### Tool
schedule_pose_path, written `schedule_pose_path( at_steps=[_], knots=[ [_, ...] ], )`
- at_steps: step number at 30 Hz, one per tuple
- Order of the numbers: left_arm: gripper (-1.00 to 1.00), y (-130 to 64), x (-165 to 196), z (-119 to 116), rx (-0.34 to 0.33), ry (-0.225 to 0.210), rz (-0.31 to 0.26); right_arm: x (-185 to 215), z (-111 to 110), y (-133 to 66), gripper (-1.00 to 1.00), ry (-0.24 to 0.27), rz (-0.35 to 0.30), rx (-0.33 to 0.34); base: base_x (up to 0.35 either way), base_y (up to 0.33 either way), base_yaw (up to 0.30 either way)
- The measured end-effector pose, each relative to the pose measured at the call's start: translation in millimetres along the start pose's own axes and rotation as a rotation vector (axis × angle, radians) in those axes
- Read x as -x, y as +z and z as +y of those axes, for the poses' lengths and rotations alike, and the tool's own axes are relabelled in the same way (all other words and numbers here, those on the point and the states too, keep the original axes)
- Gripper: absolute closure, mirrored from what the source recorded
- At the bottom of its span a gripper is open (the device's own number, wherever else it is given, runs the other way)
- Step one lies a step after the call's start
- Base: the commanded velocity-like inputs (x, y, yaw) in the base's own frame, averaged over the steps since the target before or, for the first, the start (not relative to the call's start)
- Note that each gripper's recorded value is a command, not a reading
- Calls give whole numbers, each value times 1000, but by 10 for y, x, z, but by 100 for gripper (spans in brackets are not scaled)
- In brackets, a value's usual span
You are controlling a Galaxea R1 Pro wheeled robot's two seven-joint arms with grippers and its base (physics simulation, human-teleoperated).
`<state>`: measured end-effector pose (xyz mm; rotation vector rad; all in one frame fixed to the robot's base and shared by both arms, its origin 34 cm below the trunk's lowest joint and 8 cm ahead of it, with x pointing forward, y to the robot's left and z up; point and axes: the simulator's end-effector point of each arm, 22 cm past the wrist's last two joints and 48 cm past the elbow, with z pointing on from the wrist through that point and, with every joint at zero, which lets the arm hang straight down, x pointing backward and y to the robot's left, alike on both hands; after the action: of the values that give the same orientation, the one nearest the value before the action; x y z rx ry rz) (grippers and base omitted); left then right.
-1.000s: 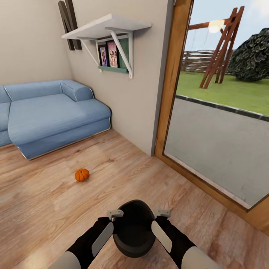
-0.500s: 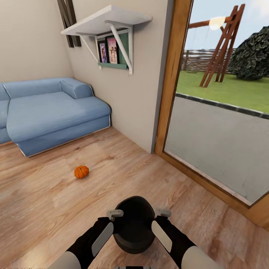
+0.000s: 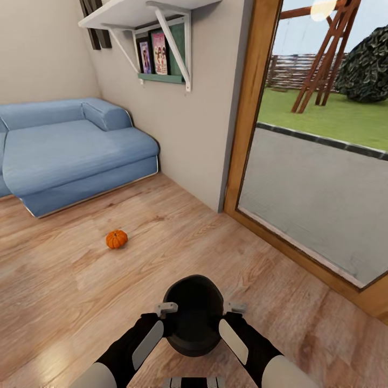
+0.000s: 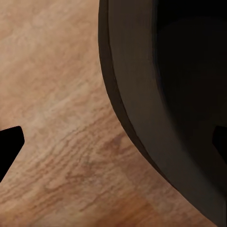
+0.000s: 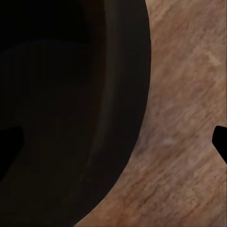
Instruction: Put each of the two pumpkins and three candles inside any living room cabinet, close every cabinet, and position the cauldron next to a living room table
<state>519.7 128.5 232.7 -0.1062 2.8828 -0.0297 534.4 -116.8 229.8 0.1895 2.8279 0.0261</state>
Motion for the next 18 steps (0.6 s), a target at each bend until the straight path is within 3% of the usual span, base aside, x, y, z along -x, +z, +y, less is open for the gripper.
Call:
schedule_pose_path(
  at_steps=[16,17,18],
  knots=[
    [-100,75,-72,6,2,0,18,-48,-7,76,-100,9,4,-1,0,0,0],
    [-100,75,-72,6,2,0,18,-48,-8,76,100,9,4,-1,0,0,0],
    [-100,75,-72,6,1,0,18,-47,-7,76,100,9,3,-1,0,0,0]
  ],
)
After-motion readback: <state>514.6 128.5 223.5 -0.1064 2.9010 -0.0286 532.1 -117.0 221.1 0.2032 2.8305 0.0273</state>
